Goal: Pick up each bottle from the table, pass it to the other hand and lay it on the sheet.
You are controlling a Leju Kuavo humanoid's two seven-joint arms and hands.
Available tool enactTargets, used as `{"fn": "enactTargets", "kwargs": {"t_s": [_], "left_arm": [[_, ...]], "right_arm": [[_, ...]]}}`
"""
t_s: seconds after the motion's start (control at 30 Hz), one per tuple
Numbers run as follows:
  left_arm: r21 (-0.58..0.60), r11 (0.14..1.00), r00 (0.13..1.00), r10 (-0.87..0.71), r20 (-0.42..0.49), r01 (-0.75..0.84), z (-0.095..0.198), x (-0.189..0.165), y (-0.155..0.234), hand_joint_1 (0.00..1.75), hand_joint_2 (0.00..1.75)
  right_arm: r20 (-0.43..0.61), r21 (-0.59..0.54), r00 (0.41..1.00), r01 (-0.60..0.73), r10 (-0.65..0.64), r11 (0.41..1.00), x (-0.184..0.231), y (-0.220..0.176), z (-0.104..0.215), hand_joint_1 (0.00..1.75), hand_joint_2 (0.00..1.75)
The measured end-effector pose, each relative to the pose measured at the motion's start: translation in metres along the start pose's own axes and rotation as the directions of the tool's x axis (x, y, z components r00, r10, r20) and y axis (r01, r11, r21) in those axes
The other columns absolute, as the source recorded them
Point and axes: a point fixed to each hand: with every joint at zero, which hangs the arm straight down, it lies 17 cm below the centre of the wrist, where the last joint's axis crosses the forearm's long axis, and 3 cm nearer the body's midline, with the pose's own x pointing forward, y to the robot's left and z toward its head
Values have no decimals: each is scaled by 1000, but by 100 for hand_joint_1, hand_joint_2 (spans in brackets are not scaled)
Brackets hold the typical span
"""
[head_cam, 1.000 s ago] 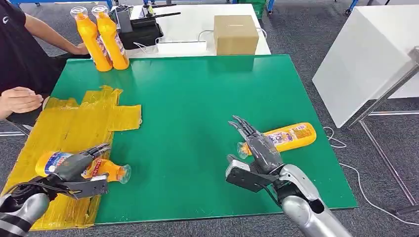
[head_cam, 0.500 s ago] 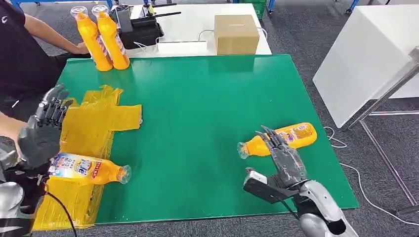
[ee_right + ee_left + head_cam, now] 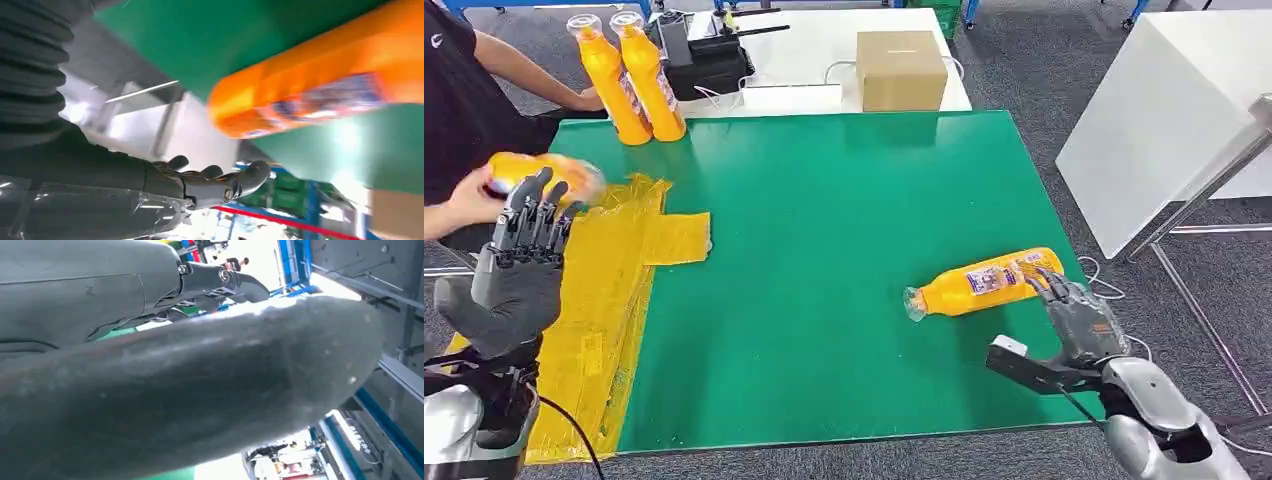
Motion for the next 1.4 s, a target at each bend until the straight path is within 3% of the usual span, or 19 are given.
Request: {"fn": "enactTargets", "kwargs": {"t_s": [0.2,0.5,0.97,1.4], "left_arm": [[-6,1000,1000,14,22,-14,-6,4,-5,0,0],[-12,999,998,39,39,-39,-15,4,-10,0,0],[-13,998,997,65,43,-65,-20,2,-13,0,0],[-2,995,993,103,59,-103,-28,3,-11,0,0]], "right_arm": [[-129,44,984,-115,120,992,-81,-23,-15,0,175],[-205,56,966,-148,157,987,-124,-46,-35,0,175],[-192,91,964,-170,185,981,-121,-41,-64,0,175],[-131,148,972,-175,194,973,-79,-3,-100,0,175]]}}
